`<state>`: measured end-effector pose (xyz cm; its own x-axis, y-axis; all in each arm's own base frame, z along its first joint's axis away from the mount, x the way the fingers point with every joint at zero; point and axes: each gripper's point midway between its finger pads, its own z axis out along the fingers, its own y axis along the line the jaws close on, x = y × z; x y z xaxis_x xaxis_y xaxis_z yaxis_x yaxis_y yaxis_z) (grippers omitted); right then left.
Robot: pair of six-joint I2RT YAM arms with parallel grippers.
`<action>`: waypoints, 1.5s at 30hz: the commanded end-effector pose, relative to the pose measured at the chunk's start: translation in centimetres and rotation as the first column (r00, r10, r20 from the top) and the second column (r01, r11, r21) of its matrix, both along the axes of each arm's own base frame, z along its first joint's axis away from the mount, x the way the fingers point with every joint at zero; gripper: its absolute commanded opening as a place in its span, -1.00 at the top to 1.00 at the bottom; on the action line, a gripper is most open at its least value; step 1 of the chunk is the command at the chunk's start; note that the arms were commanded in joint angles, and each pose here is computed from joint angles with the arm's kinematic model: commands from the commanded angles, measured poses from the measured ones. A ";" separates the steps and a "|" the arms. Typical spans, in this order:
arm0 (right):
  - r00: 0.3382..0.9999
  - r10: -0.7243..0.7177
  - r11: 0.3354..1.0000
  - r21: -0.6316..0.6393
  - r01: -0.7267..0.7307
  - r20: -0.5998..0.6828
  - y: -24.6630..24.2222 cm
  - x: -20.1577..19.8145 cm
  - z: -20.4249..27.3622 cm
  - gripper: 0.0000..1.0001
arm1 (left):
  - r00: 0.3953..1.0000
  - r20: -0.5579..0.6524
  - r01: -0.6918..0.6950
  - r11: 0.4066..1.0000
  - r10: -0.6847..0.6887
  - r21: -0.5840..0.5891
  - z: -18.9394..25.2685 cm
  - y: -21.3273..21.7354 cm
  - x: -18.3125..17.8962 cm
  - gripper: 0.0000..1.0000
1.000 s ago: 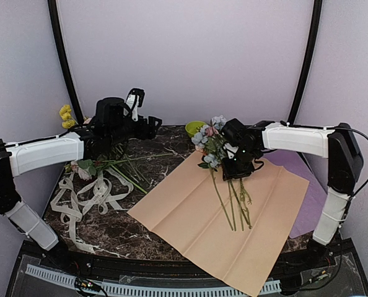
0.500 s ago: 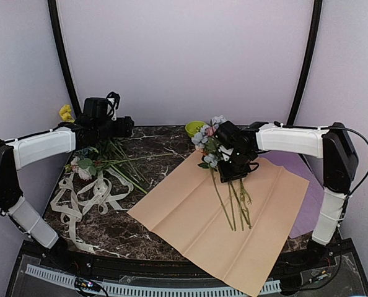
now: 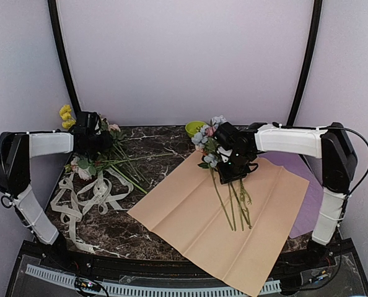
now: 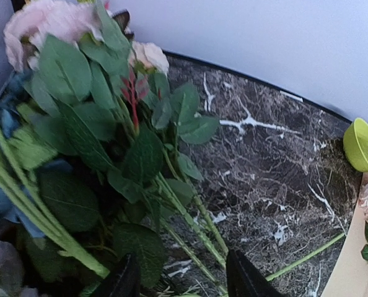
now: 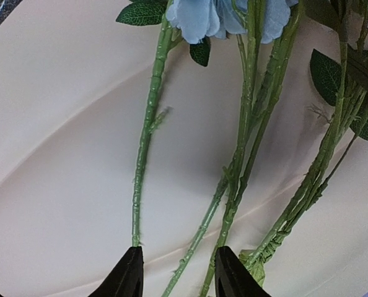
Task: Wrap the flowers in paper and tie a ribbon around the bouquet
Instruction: Pick up the fake flower from the corner of the board.
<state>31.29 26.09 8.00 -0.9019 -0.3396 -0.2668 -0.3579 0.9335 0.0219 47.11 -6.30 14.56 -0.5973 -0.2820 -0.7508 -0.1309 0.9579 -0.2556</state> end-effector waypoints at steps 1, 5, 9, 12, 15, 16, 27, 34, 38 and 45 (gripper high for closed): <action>1.000 0.017 1.000 -0.006 -0.017 0.016 0.4 0.1 0.2 0.20 | 0.999 -0.046 0.012 0.994 -0.017 -0.106 -2.1 -1.8 1.1 0.02; 1.000 0.019 1.000 -0.013 -0.019 0.013 0.1 -0.2 0.0 0.20 | 0.998 -0.056 -0.030 0.997 0.026 -0.069 -2.8 -0.9 1.9 0.11; 1.000 0.019 1.000 -0.018 -0.019 0.010 0.0 -0.2 -0.2 0.20 | 0.997 0.015 -0.071 0.997 0.072 -0.015 -0.8 0.6 1.3 0.16; 1.000 0.025 1.000 -0.017 -0.025 0.004 0.1 -0.2 -0.4 0.20 | 0.989 0.076 -0.132 0.988 0.126 0.080 1.4 2.8 0.7 0.16; 1.000 0.031 0.999 -0.020 -0.031 0.002 0.3 -0.1 -0.5 0.19 | 0.980 0.096 -0.183 0.978 0.174 0.096 2.6 5.2 0.7 0.13; 0.999 0.032 0.999 -0.023 -0.032 0.002 0.3 -0.1 -0.5 0.19 | 0.976 0.098 -0.204 0.975 0.196 0.090 2.8 6.3 0.7 0.09; 0.999 0.039 0.998 -0.051 -0.039 -0.010 -0.1 -0.2 -0.9 0.19 | 0.934 0.141 -0.336 0.941 0.328 0.035 5.0 14.0 3.2 -0.50; 0.999 0.048 0.997 -0.058 -0.048 -0.015 0.1 0.1 -0.9 0.19 | 0.942 0.090 -0.325 0.946 0.324 -0.005 3.0 15.7 6.3 -0.51; 0.998 0.053 0.997 -0.063 -0.054 -0.015 0.2 0.3 -0.6 0.19 | 0.937 0.064 -0.343 0.939 0.342 -0.006 1.7 16.6 7.4 -0.46; 0.999 0.053 0.996 -0.067 -0.053 -0.014 0.2 0.4 -0.5 0.19 | 0.936 0.145 -0.323 0.947 0.319 -0.003 4.1 16.7 8.2 0.82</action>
<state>31.53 25.95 7.11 -0.8932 -0.3877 -0.2279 -0.3939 0.9189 -0.0194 54.80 10.26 13.77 -0.4455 -0.4544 -0.7714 -0.4394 0.8617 -0.2538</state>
